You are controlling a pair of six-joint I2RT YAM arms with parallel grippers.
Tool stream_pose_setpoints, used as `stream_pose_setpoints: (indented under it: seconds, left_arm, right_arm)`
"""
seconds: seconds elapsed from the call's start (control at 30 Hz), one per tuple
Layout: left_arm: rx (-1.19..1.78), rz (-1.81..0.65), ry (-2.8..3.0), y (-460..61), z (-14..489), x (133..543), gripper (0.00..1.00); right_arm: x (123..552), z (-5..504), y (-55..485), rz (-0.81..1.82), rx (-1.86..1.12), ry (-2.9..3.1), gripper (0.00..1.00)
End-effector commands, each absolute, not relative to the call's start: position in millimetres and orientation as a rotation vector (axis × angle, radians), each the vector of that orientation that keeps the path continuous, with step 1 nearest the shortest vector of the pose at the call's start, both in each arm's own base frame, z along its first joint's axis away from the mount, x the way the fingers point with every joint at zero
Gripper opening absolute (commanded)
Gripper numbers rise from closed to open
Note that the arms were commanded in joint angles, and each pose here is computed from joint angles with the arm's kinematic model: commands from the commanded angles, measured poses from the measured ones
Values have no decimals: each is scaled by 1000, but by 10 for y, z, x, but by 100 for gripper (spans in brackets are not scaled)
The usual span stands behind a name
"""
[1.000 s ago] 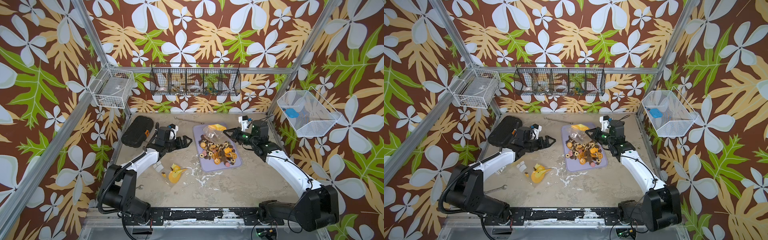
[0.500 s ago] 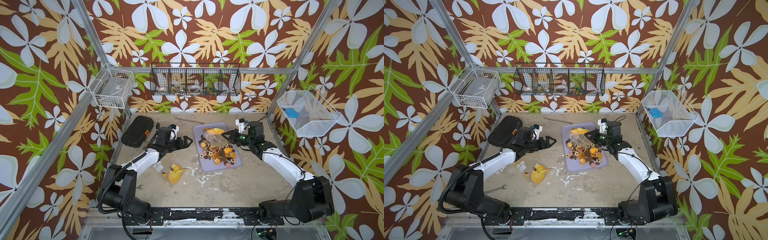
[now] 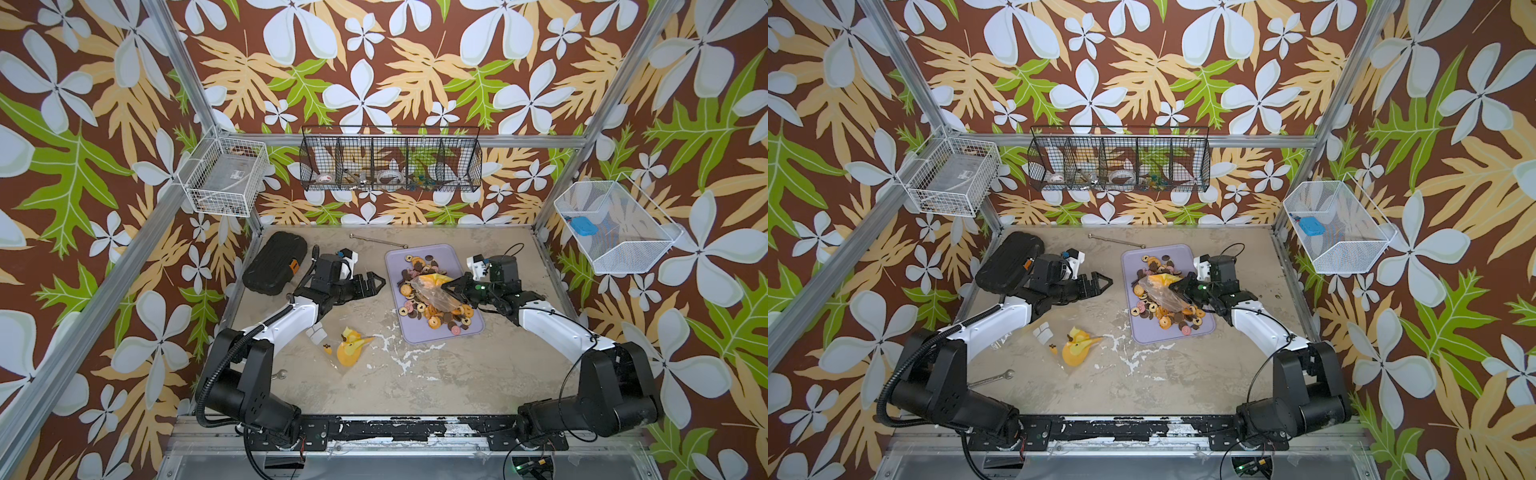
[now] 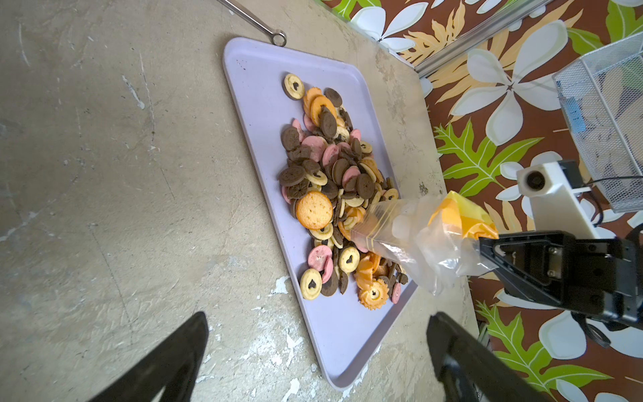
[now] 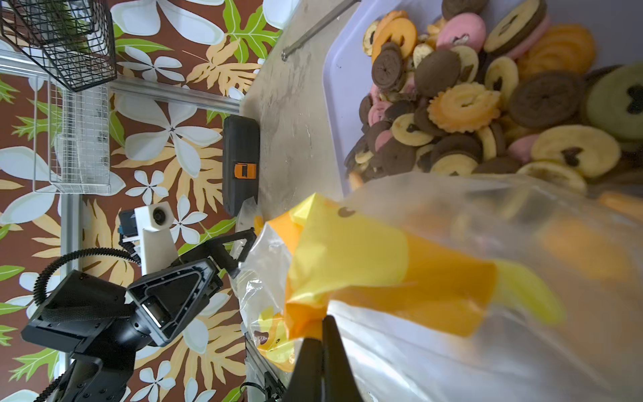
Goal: Pour cookies out of the ziploc bag
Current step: 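Pour the cookies out of the ziploc bag onto the tray, then place the ziploc bag at the center of the board.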
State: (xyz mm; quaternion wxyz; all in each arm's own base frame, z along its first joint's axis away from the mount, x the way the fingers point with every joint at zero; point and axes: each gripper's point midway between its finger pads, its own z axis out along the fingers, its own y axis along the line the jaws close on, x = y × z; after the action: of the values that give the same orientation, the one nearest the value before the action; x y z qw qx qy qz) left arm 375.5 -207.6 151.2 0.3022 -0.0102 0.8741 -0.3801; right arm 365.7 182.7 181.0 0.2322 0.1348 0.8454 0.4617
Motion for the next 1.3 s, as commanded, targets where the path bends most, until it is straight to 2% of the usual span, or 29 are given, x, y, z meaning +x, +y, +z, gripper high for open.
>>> stream_pose_setpoints:
  seconds: [0.0,0.13,0.27,0.63,0.8,1.0,1.27]
  left_arm:
    - [-7,-1022,2309,-2105,1517,3764,100]
    - [-14,-1016,2308,-2098,1514,3779,100]
    - [-9,-1017,2307,-2101,1523,3775,100]
    - [-16,-998,2310,-2078,1524,3777,100]
    - [-13,-996,2303,-2076,1549,3770,100]
    - [-19,-1002,2301,-2080,1539,3776,100]
    - [-31,-1015,2296,-2081,1542,3760,100]
  right_arm:
    - [3737,2286,1861,1275,273,2242,0]
    - [3740,2953,1895,1328,211,2130,0]
    - [3678,3098,1893,1369,220,2078,0]
    - [3751,1822,1842,1308,378,2253,0]
    - [3813,1838,1822,1352,390,2249,0]
    - [4150,2230,1539,1343,444,2155,0]
    - [5059,2683,772,1158,555,2038,0]
